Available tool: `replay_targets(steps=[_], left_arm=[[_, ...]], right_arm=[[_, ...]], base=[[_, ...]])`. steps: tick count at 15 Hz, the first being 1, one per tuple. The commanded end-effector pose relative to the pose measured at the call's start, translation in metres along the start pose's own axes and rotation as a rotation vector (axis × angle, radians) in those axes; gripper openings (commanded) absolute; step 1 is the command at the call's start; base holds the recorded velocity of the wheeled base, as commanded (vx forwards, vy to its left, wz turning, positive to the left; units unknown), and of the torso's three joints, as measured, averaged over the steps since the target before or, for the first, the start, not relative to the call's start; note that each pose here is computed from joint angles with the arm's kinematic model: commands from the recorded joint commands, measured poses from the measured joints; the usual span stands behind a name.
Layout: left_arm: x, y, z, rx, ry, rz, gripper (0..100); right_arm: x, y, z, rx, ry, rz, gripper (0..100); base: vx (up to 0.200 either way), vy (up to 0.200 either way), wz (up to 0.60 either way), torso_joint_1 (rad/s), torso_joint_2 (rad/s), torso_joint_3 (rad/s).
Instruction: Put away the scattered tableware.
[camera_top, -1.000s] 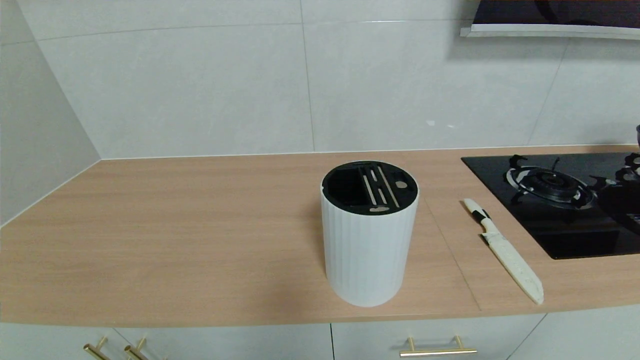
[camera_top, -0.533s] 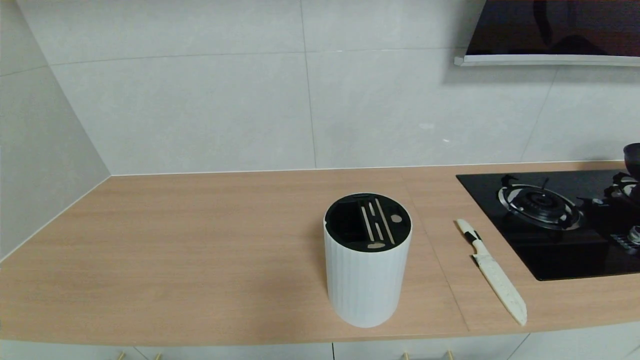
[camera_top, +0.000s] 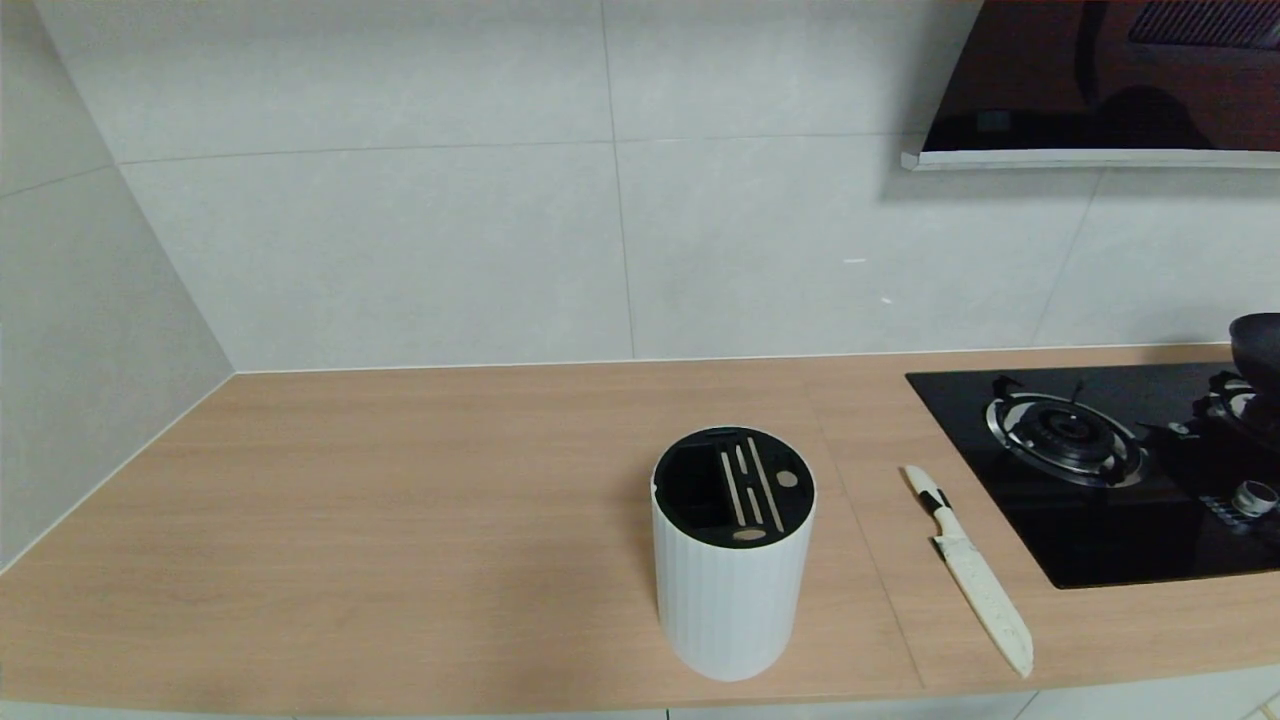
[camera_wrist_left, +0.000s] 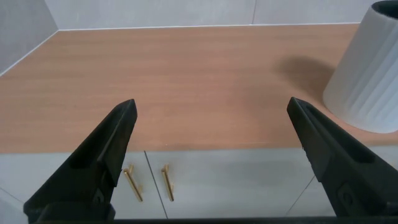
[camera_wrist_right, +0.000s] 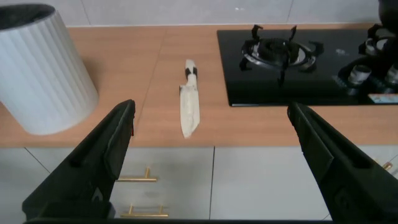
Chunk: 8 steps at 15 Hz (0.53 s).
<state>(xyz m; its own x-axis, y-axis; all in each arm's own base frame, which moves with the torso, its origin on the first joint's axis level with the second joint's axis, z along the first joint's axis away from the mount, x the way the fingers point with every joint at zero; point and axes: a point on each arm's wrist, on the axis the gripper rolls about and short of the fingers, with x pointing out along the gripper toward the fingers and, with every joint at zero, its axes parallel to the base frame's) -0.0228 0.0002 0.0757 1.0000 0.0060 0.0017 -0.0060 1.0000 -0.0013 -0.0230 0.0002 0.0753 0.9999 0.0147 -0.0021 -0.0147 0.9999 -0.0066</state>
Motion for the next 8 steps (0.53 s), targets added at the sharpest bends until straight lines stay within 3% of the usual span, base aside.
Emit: replay_targets(steps=[1, 8], left_arm=[[0.0000, 0.0000, 0.0000, 0.000, 0.000, 0.002, 100], [0.0000, 0.0000, 0.0000, 0.000, 0.000, 0.002, 100]], right_arm=[[0.0001, 0.0000, 0.0001, 0.000, 0.001, 0.001, 100], [0.0002, 0.0000, -0.0003, -0.004, 0.002, 0.002, 100]], base=[[0.000, 0.000, 0.00, 0.000, 0.00, 0.000], [0.000, 0.000, 0.00, 0.000, 0.00, 0.000]])
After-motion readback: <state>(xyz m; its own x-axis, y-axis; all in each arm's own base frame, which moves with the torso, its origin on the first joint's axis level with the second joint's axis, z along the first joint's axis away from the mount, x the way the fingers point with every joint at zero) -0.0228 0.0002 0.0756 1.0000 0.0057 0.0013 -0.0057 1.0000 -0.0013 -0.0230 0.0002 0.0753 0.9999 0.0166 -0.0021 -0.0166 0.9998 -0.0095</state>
